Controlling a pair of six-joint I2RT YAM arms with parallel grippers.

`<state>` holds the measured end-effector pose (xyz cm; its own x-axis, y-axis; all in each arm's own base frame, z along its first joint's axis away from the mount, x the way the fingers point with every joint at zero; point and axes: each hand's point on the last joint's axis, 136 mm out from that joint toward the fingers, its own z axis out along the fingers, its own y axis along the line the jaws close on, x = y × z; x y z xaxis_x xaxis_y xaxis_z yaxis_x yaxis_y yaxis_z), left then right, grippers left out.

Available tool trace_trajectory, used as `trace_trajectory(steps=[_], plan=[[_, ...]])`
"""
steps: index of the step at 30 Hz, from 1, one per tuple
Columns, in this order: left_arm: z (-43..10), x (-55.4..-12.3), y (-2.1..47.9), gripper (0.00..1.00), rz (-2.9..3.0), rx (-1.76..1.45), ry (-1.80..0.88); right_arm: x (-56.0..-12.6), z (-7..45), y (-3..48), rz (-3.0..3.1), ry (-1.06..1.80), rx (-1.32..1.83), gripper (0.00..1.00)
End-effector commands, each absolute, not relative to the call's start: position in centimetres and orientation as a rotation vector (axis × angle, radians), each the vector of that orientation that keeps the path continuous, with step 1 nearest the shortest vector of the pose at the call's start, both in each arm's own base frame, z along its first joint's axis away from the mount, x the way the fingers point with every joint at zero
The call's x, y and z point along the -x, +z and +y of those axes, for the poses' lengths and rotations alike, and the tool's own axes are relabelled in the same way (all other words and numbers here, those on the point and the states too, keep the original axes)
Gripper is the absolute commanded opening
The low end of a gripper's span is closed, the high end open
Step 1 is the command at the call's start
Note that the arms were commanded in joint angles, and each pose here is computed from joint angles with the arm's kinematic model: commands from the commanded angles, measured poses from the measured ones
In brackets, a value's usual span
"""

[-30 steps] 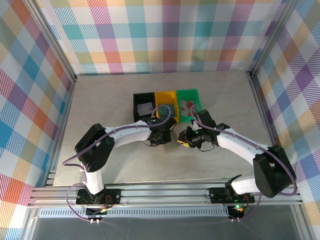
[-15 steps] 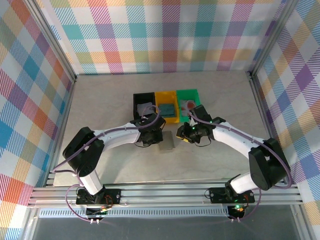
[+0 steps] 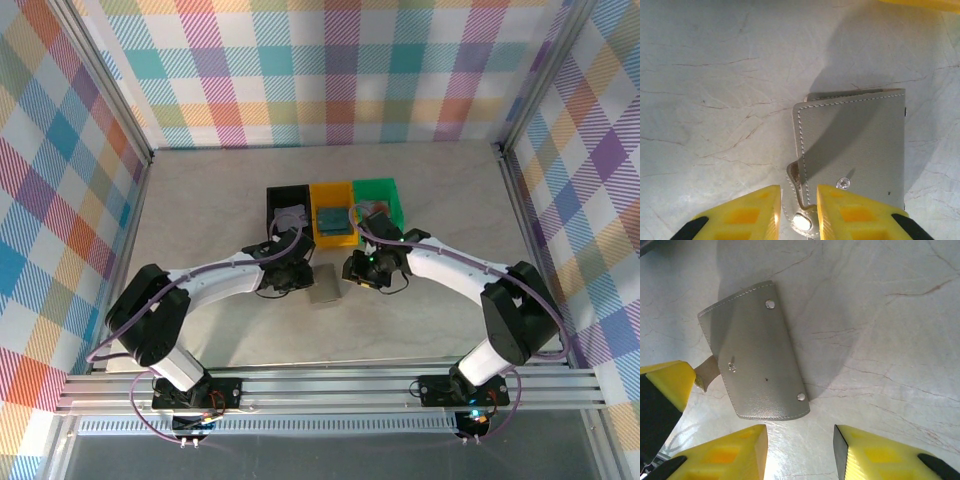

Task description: Take the credit cards out of the card holder

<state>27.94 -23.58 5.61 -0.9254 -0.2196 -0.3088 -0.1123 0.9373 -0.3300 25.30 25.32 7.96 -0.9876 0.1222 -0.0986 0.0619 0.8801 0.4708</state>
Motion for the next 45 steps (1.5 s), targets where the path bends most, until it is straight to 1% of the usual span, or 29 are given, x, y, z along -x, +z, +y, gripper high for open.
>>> trace_trajectory(steps=[1,3,4,6,7,10,15,17,19,20,24,32,45], plan=[[-22.4,-27.7,5.8,0.26,2.748,0.238,-0.424,-25.3,25.4,8.2,2.933,0.691,-0.111,0.4],[-22.1,-27.6,5.6,0.27,2.755,0.241,-0.41,-25.3,25.4,8.2,2.934,0.692,-0.108,0.4],[-22.1,-27.5,5.5,0.31,2.758,0.242,-0.408,-25.2,25.5,8.1,2.935,0.691,-0.103,0.4],[-22.1,-27.3,5.4,0.32,2.765,0.238,-0.414,-25.2,25.5,8.1,2.938,0.693,-0.102,0.4],[-22.2,-27.3,5.4,0.35,2.767,0.241,-0.422,-25.2,25.6,8.1,2.937,0.702,-0.098,0.41],[-22.5,-27.1,5.8,0.38,2.763,0.254,-0.466,-25.0,26.1,7.8,2.947,0.734,-0.092,0.41],[-23.6,-26.9,7.8,0.54,2.722,0.269,-0.584,-25.0,26.5,7.8,2.944,0.758,-0.077,0.41],[-24.2,-26.8,8.8,0.56,2.707,0.25,-0.597,-25.0,26.5,7.8,2.945,0.756,-0.069,0.41],[-24.5,-26.8,9.4,0.62,2.699,0.222,-0.577,-25.0,26.5,7.9,2.945,0.752,-0.059,0.41],[-24.7,-26.7,9.5,0.63,2.704,0.208,-0.563,-25.0,26.4,8.0,2.942,0.75,-0.058,0.41],[-24.9,-26.4,8.4,0.65,2.77,0.172,-0.474,-25.0,25.9,8.3,2.929,0.722,-0.058,0.41],[-23.6,-26.3,6.1,0.63,2.878,0.164,-0.258,-24.8,25.1,9.5,2.898,0.693,-0.039,0.41],[-24.6,-26.8,5.2,0.63,2.948,0.114,-0.177,-24.4,24.8,11.0,2.858,0.732,-0.038,0.41]])
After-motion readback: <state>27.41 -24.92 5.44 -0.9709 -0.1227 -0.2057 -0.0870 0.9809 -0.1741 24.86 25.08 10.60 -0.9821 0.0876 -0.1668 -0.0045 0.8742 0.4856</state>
